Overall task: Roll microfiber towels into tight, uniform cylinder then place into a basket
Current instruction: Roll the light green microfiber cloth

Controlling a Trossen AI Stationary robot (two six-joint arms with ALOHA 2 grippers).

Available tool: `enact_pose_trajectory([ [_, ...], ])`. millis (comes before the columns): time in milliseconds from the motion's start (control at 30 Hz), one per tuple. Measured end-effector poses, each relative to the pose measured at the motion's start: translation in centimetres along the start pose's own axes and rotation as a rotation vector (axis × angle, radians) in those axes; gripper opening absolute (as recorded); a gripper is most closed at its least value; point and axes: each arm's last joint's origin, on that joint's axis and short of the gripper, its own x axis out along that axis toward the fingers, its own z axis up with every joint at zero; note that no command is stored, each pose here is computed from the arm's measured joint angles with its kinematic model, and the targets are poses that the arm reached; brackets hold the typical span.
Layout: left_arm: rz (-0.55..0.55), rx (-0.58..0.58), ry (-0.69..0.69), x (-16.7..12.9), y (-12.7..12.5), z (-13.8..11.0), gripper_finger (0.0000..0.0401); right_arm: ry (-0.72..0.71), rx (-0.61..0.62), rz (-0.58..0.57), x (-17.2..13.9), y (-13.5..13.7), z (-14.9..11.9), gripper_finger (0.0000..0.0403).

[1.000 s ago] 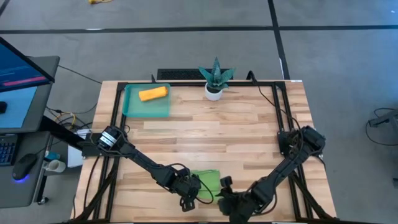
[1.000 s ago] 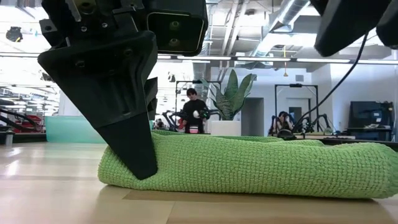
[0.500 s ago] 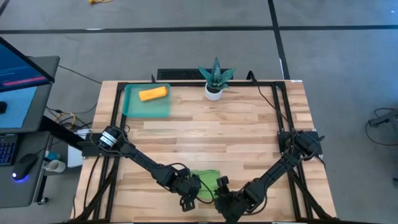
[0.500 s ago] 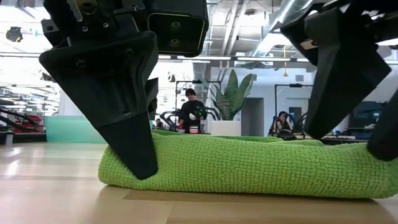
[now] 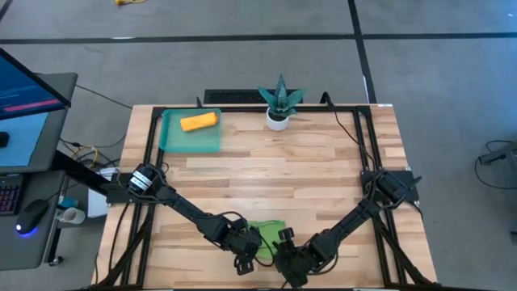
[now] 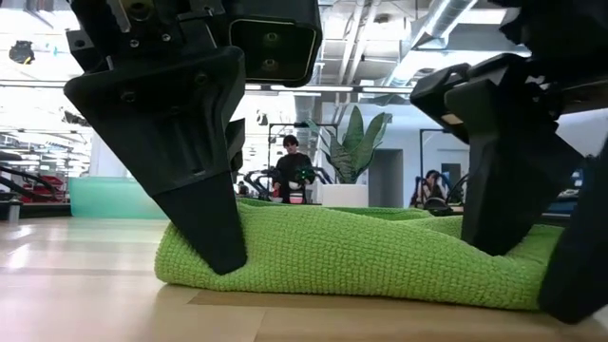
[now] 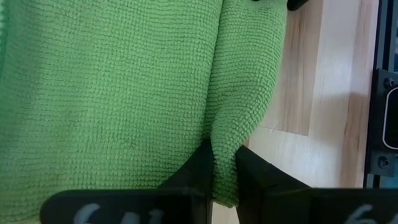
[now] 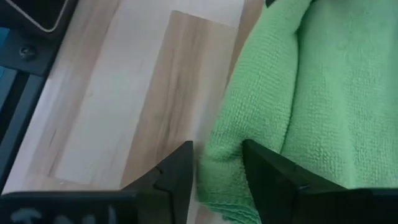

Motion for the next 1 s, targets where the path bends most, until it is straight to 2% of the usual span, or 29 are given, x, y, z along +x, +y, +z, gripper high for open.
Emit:
enact_pose_trajectory([
  [133,0.0,0.002,0.003,0.0,0.0,0.0,0.0027,0.018,0.029,0.017,0.1,-0.4,0.0,0.0144],
  [233,-0.004,0.004,0.007,0.0,0.0,0.0,0.0027,0.044,0.052,0.043,0.2,-1.0,0.1,0.0106],
  [367,-0.021,0.003,0.021,0.0,-0.1,-0.1,0.0027,0.098,0.093,0.146,0.5,-2.3,0.3,0.0037],
  [433,-0.027,0.005,0.026,0.0,-0.2,-0.1,0.0027,0.129,0.119,0.215,0.7,-3.1,0.5,0.0016],
  [600,-0.043,0.011,0.039,0.0,-0.4,-0.4,0.0027,0.168,0.147,0.425,1.2,-4.7,0.9,0.0029],
  [833,-0.126,-0.029,0.097,-0.1,-1.2,-0.8,0.0027,0.144,0.159,0.721,1.6,-5.8,1.7,0.0013],
  [933,-0.16,-0.05,0.124,-0.1,-1.9,-1.3,0.0027,0.119,0.167,0.791,1.5,-5.7,2.1,0.0018],
  [1000,-0.175,-0.058,0.138,-0.2,-2.2,-1.6,0.0027,0.113,0.167,0.798,1.5,-5.7,2.2,0.0019],
])
